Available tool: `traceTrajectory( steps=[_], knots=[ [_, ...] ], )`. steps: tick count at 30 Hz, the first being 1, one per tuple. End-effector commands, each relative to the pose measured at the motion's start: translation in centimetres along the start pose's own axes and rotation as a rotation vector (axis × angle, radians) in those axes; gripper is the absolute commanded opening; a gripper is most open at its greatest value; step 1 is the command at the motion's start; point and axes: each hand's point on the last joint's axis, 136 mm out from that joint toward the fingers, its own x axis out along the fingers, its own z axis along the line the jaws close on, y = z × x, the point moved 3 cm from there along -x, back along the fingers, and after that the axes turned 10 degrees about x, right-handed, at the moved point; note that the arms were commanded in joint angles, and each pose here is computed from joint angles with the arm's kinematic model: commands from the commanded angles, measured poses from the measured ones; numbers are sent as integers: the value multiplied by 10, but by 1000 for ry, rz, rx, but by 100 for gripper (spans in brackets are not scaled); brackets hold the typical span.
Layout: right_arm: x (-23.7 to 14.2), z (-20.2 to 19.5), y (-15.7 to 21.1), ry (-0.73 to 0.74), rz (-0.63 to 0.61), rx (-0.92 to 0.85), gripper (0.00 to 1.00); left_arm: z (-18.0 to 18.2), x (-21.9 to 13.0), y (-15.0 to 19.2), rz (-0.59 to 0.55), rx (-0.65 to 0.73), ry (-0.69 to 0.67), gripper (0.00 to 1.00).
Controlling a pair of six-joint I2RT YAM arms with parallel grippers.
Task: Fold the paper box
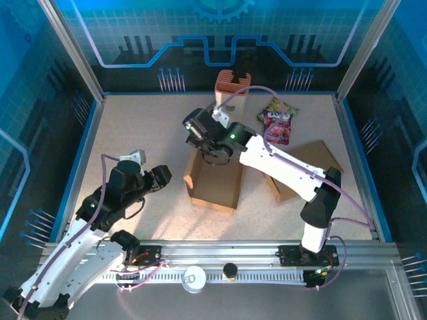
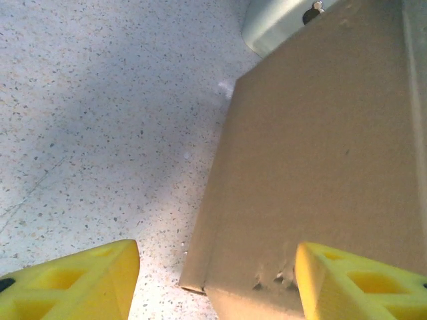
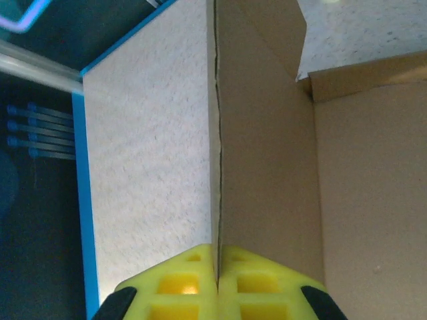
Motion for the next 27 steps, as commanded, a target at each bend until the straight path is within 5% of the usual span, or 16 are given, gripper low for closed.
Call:
traceTrajectory(
  steps=[1, 18, 27],
  knots=[
    [-3, -14, -17, 129, -123, 228, 0, 1, -9, 5, 29, 52, 8, 63],
    [30, -26, -19, 285, -156, 381, 0, -19, -17, 27, -31, 257, 240, 67],
    [33, -21, -20, 268, -133, 386, 0, -18, -1, 36, -40, 428, 110, 69]
  ],
)
